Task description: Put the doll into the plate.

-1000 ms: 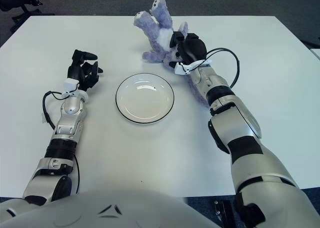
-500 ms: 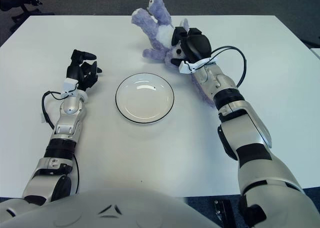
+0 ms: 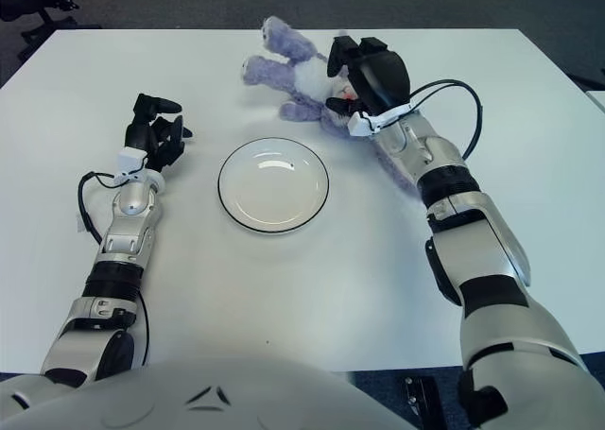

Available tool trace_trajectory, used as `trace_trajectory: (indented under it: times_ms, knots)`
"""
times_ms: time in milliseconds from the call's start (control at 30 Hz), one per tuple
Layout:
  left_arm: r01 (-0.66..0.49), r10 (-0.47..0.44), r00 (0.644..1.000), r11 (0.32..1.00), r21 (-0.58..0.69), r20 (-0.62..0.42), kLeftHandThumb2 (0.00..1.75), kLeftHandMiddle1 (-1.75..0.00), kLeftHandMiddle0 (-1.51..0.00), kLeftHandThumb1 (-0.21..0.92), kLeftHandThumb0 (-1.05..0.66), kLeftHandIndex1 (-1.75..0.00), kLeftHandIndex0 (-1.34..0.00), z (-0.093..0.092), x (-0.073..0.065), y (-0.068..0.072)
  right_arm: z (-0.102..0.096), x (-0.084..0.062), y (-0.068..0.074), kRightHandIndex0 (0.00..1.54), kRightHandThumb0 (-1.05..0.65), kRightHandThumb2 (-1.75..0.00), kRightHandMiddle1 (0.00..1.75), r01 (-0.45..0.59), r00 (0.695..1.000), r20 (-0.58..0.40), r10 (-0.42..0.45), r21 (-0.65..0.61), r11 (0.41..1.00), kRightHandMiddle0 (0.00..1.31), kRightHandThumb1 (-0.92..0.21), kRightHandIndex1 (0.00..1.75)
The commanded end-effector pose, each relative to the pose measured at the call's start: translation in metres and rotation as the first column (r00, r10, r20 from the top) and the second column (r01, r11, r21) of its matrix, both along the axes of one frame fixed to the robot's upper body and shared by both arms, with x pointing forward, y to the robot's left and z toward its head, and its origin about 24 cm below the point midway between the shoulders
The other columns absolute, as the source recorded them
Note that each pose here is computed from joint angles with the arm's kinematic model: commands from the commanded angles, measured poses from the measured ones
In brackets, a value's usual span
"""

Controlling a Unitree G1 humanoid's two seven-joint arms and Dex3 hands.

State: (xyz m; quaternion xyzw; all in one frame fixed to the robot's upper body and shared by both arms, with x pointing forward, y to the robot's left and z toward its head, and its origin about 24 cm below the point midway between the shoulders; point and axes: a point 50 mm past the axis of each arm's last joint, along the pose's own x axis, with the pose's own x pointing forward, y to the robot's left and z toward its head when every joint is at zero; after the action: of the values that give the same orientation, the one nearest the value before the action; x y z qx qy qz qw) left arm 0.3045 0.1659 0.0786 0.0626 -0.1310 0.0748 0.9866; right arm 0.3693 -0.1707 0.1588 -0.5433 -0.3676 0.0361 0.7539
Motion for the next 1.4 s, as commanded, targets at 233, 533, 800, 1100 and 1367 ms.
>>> trace_trajectory:
  times_ms: [233, 533, 800, 1100, 1367]
  knots:
    - [-0.012, 0.012, 1.000, 1.000, 0.015, -0.011, 0.50, -1.57, -0.58, 0.92, -0.34, -1.74, -0.21, -0.002, 0.000, 0.003, 0.011, 0.003, -0.007, 0.63, -0.38, -0.64, 1.57, 0.031, 0.998, 0.055, -0.031, 0.010, 0.999, 0.46, -0.72, 1.75]
    - [-0.016, 0.016, 1.000, 1.000, 0.013, -0.013, 0.50, -1.57, -0.58, 0.92, -0.34, -1.74, -0.21, -0.002, -0.001, 0.002, 0.015, 0.001, -0.008, 0.47, -0.68, -0.35, 1.14, 0.188, 0.981, -0.013, -0.192, -0.146, 0.971, 0.36, -0.91, 1.35]
    - [-0.018, 0.018, 1.000, 1.000, 0.012, -0.014, 0.50, -1.57, -0.58, 0.92, -0.34, -1.73, -0.21, -0.002, -0.001, 0.003, 0.022, -0.006, -0.011, 0.54, -0.75, -0.42, 0.73, 0.261, 0.959, -0.050, -0.279, -0.231, 0.937, 0.36, -0.92, 0.64]
    - [-0.018, 0.018, 1.000, 1.000, 0.012, -0.016, 0.50, -1.57, -0.58, 0.92, -0.34, -1.73, -0.21, -0.002, 0.000, 0.003, 0.025, -0.007, -0.002, 0.57, -0.80, -0.48, 0.51, 0.381, 0.907, -0.046, -0.420, -0.339, 0.860, 0.36, -0.92, 0.33]
    - [-0.018, 0.018, 1.000, 1.000, 0.014, -0.017, 0.50, -1.57, -0.58, 0.92, -0.34, -1.73, -0.21, -0.002, 0.000, 0.004, 0.024, -0.004, 0.009, 0.59, -0.88, -0.61, 0.18, 0.517, 0.819, -0.018, -0.574, -0.412, 0.751, 0.40, -0.92, 0.03]
